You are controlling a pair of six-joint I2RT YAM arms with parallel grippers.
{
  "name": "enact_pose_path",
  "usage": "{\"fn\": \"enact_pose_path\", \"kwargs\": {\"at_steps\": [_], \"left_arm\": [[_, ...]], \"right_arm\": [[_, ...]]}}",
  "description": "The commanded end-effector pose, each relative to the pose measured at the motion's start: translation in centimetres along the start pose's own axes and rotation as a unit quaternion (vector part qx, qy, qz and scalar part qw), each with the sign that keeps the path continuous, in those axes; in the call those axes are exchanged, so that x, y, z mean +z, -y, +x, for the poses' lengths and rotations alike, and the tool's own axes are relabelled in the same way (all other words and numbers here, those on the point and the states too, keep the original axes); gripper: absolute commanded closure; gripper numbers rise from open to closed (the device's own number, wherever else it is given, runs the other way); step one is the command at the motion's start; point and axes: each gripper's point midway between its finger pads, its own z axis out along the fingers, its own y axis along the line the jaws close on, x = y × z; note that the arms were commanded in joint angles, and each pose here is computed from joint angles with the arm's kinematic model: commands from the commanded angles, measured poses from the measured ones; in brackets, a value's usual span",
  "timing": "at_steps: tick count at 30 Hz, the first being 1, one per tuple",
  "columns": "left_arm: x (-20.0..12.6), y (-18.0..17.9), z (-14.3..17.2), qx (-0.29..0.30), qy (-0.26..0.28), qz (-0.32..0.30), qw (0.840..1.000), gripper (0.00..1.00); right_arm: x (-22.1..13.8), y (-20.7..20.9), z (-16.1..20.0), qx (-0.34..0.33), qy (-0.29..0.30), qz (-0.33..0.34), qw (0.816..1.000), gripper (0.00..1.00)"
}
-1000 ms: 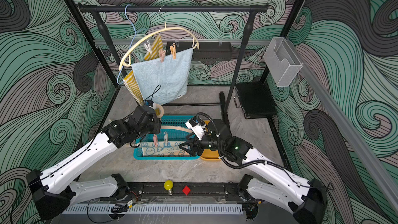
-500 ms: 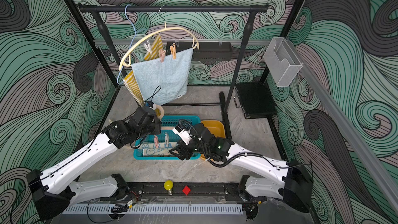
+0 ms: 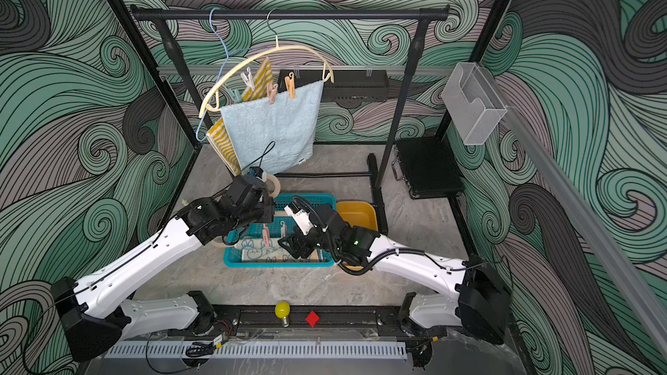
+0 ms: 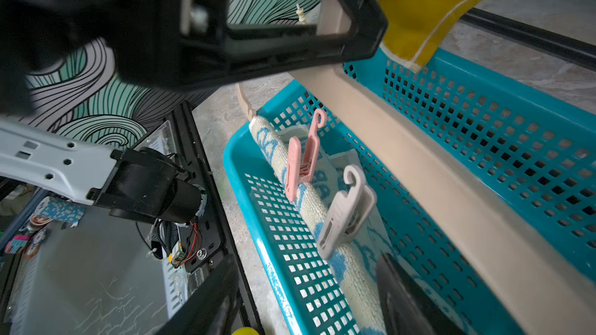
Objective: Remove the clothespins securing towels to the hanger
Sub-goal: Remove the clothespin from the hanger.
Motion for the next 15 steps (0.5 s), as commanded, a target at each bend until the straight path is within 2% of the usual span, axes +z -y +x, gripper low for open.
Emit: {"fn": "enact_pose_path", "kwargs": {"at_steps": [1, 15], "left_arm": [[-0.9, 1.4, -1.1, 0.002, 0.006, 0.025, 1.000, 1.00], [-0.6, 2.1, -0.9, 0.004, -0.013, 0.028, 1.000, 1.00]], "right_arm": [[0.2, 0.2, -1.4, 0.009, 0.020, 0.017, 1.000, 0.33], [1.4, 1.8, -1.4, 0.012, 0.012, 0.068, 0.998, 0.33]]}}
